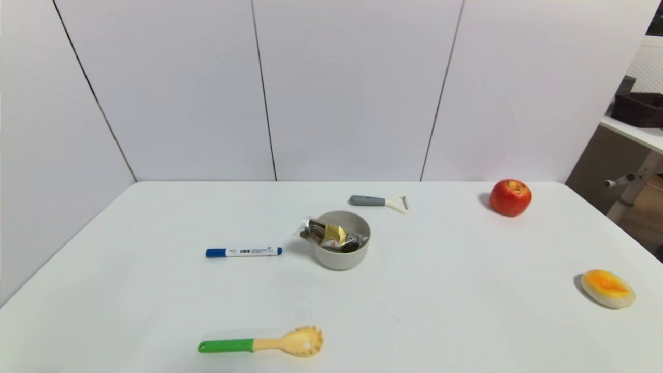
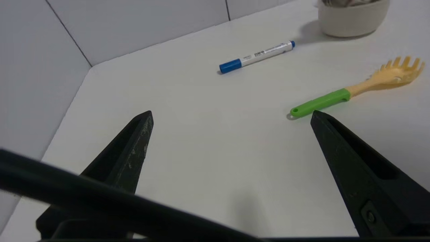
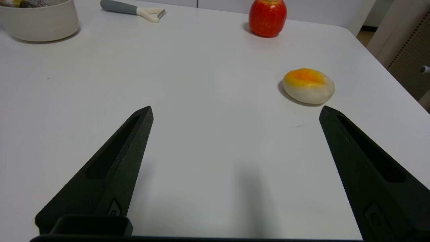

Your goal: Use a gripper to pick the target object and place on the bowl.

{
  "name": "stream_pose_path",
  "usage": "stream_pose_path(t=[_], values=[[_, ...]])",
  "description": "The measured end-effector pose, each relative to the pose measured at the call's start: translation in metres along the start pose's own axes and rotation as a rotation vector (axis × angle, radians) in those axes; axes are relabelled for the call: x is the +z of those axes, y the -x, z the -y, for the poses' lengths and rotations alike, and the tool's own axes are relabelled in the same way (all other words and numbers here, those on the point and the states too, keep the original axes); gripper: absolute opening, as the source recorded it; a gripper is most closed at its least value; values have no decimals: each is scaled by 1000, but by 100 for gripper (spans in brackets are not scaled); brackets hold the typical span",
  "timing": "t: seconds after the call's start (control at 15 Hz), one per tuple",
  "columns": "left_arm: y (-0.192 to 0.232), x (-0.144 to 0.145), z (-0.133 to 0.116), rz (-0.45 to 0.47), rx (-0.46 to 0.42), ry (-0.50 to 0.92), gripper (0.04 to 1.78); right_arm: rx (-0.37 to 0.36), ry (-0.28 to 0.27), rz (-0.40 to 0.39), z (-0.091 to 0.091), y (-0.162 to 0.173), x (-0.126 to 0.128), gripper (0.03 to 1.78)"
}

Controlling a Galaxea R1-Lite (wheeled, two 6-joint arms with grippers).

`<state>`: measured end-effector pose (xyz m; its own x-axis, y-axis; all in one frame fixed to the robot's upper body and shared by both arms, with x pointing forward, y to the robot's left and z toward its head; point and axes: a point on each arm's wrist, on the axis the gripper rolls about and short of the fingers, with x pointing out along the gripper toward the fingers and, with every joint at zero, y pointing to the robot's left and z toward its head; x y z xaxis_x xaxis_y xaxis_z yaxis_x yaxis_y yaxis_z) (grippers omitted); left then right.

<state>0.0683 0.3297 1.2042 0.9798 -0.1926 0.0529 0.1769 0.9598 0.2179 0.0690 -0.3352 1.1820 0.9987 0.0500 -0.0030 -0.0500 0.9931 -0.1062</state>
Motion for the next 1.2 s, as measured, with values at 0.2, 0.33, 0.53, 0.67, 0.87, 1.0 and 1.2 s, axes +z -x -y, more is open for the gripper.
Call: stream_pose_path(t=[0.2, 0.33, 0.53, 0.67, 0.87, 1.0, 1.2], values=[[1, -18, 1, -66, 116, 16, 169, 0, 0, 0, 0, 0, 0, 171], [1, -21, 1, -81, 128, 28, 169, 0, 0, 0, 0, 0, 0, 171], [1, -22, 2, -79, 131, 50, 169, 0, 0, 0, 0, 0, 0, 171], [1, -22, 2, -80, 131, 54, 169, 0, 0, 0, 0, 0, 0, 171], [1, -23, 2, -79, 142, 142, 169, 0, 0, 0, 0, 0, 0, 171], [1, -23, 1, -75, 172, 201, 169, 0, 0, 0, 0, 0, 0, 171], [1, -23, 1, -74, 176, 207, 169, 0, 0, 0, 0, 0, 0, 171]])
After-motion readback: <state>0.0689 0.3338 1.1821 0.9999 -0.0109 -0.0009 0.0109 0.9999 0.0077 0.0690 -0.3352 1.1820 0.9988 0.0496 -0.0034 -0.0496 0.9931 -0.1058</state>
